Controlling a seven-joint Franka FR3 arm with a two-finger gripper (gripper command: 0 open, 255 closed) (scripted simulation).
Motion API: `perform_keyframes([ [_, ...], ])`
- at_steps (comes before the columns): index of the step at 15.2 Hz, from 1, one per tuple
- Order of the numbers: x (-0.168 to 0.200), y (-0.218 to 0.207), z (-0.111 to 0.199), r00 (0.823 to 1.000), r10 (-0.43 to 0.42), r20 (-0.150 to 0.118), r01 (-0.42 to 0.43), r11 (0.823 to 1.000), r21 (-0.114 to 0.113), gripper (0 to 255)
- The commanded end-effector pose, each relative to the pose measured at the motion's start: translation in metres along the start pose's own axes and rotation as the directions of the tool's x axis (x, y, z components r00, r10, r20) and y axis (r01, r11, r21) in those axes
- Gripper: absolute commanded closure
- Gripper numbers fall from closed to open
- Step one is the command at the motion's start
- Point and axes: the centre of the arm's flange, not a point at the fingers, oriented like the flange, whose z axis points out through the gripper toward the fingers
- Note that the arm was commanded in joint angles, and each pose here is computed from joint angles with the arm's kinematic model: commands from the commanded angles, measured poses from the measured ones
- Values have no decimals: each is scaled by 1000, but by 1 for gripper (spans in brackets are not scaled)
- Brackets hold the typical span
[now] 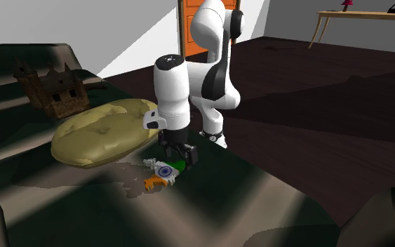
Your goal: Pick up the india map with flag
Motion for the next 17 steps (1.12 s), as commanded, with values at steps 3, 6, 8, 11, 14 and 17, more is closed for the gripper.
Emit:
perform_keyframes([
  [3,0,1,13,1000,1,-1,-1,1000,0,0],
  [6,0,1,13,1000,1,-1,-1,1000,0,255],
  [8,0,1,13,1000,1,-1,-1,1000,0,255],
  [11,0,1,13,1000,0,-1,0,1000,0,255],
  [14,0,1,8,1000,1,-1,-1,1000,0,255],
  [17,0,1,-8,1000,1,-1,-1,1000,0,255],
])
